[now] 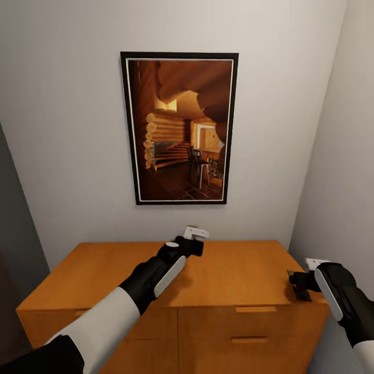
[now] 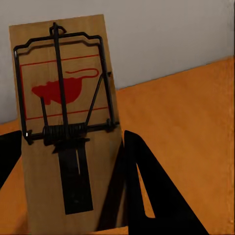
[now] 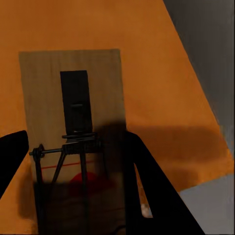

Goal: Take the four mousetraps from the cabinet in the bathroom and place them on the bathroom floor. Make sure all four end up on the same floor surface, and ensure that at least two of them are either under or directly next to the same bathroom sink.

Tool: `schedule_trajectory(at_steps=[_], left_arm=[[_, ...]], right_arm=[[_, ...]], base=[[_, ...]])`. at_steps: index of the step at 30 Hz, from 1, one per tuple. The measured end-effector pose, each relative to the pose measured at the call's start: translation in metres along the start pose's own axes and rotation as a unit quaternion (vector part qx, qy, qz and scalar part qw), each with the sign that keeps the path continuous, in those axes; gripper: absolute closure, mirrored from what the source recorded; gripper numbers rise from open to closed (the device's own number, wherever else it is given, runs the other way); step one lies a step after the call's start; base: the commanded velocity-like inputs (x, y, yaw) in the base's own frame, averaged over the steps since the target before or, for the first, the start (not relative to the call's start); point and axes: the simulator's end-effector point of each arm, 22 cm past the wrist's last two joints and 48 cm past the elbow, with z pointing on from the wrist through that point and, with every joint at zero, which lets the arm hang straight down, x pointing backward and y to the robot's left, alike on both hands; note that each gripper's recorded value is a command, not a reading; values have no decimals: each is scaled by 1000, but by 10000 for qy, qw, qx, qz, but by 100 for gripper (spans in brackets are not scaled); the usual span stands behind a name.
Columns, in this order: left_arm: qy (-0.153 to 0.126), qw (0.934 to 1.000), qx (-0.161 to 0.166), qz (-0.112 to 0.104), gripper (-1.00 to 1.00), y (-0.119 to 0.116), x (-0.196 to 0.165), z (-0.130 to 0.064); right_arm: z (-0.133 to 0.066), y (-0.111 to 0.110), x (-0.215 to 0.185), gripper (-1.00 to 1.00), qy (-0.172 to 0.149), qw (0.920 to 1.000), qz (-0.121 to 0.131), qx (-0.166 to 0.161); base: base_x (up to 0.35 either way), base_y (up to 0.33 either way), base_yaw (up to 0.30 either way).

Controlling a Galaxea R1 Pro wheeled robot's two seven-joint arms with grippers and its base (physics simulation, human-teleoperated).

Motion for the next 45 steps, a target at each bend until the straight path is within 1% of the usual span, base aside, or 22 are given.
schedule_trajectory(at_steps=[4, 6, 10, 12, 18, 41, 45], left_arm=[[141, 9997, 190, 9, 100, -13, -4, -8], [165, 9996, 236, 26, 100, -16, -6, -11], [145, 9993, 326, 63, 100, -24, -14, -18], [132, 9993, 342, 74, 100, -26, -16, -19], [125, 9993, 353, 87, 100, -26, -18, -21], [114, 9993, 341, 88, 100, -26, -19, -22], [141, 9993, 349, 89, 100, -26, -18, -22]], right_arm=[[-1, -6, 0, 100, -3, 9999, -32, 103], [-2, -8, 0, 100, -14, 9999, -5, 118], [-5, -19, -3, 100, -54, 9997, 192, 145], [-6, -22, -4, 100, -71, 9996, 245, 148], [-9, -24, -7, 100, -118, 9994, 298, 137], [-14, -26, -14, 100, -217, 9991, 350, 123], [-13, -27, -14, 100, -210, 9991, 346, 136]], base=[[0, 0, -226], [0, 0, -224], [0, 0, -223], [0, 0, -223], [0, 0, -173], [-2, 0, -10], [-320, 0, 0]])
